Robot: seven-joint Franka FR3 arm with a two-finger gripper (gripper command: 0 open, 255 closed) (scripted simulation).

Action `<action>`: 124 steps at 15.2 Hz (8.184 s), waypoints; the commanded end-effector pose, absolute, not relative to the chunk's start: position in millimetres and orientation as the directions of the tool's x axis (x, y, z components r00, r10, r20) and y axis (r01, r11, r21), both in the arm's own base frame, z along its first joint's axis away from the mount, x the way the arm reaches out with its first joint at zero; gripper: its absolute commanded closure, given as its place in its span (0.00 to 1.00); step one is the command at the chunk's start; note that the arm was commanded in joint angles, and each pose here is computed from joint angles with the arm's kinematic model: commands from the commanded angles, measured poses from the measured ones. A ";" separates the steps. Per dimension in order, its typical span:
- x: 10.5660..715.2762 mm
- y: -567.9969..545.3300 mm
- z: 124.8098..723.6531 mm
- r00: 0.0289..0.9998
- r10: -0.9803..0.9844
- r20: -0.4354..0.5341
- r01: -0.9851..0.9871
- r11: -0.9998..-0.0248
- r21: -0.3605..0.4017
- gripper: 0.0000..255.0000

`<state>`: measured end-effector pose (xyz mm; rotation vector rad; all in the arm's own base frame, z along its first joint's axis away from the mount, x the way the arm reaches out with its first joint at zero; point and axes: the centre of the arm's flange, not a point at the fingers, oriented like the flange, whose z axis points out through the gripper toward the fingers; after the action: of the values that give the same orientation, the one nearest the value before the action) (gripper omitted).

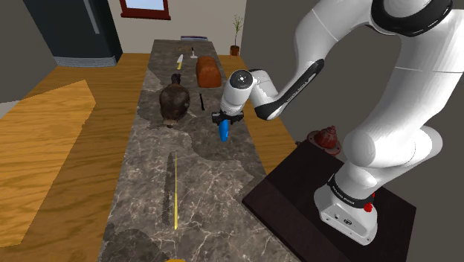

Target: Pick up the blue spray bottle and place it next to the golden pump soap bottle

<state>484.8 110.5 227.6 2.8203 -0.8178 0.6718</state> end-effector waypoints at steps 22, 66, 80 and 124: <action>484.8 110.5 296.2 0.754 -0.477 0.451 -0.535 -0.845 0.000 1.00; 484.8 110.5 528.6 0.754 -0.477 0.451 -0.535 -0.845 0.000 1.00; 412.0 236.2 543.2 0.754 -0.477 0.451 -0.535 -0.845 0.000 1.00; 217.7 571.2 470.8 0.754 -0.477 0.451 -0.535 -0.845 0.000 1.00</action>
<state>216.9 571.5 476.0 2.8198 -0.8176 0.6717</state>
